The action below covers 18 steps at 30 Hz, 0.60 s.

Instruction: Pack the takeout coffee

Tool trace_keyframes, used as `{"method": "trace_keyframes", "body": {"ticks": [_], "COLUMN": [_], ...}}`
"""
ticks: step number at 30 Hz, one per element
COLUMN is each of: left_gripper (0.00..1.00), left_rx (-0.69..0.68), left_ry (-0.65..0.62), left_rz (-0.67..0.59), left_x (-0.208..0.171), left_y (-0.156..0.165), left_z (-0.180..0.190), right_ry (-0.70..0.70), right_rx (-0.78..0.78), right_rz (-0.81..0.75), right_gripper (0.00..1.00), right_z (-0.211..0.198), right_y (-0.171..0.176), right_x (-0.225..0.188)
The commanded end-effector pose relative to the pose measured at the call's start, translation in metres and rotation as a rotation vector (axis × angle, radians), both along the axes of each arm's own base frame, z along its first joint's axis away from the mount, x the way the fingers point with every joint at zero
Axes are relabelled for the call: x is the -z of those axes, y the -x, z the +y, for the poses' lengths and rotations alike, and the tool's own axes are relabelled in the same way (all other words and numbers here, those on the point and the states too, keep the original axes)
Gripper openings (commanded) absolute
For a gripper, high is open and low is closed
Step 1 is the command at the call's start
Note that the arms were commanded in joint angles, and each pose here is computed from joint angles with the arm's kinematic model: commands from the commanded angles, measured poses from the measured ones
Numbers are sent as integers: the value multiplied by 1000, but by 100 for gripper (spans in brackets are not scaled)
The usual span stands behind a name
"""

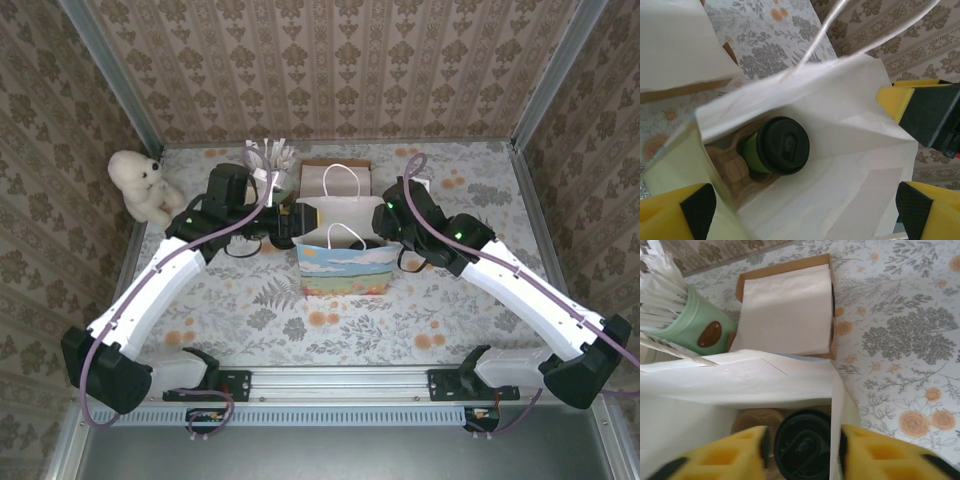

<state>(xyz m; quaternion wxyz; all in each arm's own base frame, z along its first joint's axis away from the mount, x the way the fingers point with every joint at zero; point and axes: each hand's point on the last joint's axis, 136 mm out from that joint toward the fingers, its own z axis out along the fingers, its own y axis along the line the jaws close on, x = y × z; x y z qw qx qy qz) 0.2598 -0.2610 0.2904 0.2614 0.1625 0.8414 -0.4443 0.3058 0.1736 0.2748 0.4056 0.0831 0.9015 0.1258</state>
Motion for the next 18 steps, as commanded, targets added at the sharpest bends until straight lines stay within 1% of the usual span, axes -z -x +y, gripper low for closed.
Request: {"method": "trace_keyframes", "body": {"ticks": [1, 3, 4, 5, 6, 8, 9, 10, 11, 13, 14, 16, 18], "left_gripper": [97, 100, 100, 100, 100, 100, 100, 100, 100, 100, 100, 100, 100], "left_rx": [-32, -109, -192, -242, -283, -409, -463, -528, -588, -685, -718, -751, -761], "left_ry": [-41, -70, -77, -67, -62, -84, -96, -114, -131, -164, -171, -169, -139], "left_rz": [-100, -153, -187, -228, -269, -357, -382, -401, -414, -409, -390, -321, -242], "left_x": [-22, -30, -36, -46, -55, -70, -76, -80, -81, -79, -76, -67, -57], "left_y": [1, -3, -12, -16, -19, -28, -32, -38, -46, -62, -71, -88, -104], "left_z": [20, 39, 57, 68, 76, 98, 106, 117, 126, 139, 144, 149, 150], "right_ry": [0, 10, -3, -21, -33, -51, -48, -41, -23, -1, 5, 10, 11], "right_rx": [-24, -54, -53, -50, -52, -64, -66, -64, -51, -19, -8, 13, 51], "right_rz": [-121, -193, -247, -296, -334, -415, -438, -466, -492, -529, -549, -552, -540], "right_gripper": [57, 66, 70, 74, 76, 81, 82, 87, 89, 92, 99, 100, 100], "right_z": [-6, -8, -9, -10, -11, -12, -13, -15, -18, -22, -23, -24, -27], "right_y": [0, 0, -1, -2, -1, 0, 0, 0, -2, -9, -12, -16, -20], "right_x": [-30, -38, -47, -56, -63, -80, -84, -89, -90, -88, -87, -84, -79]}}
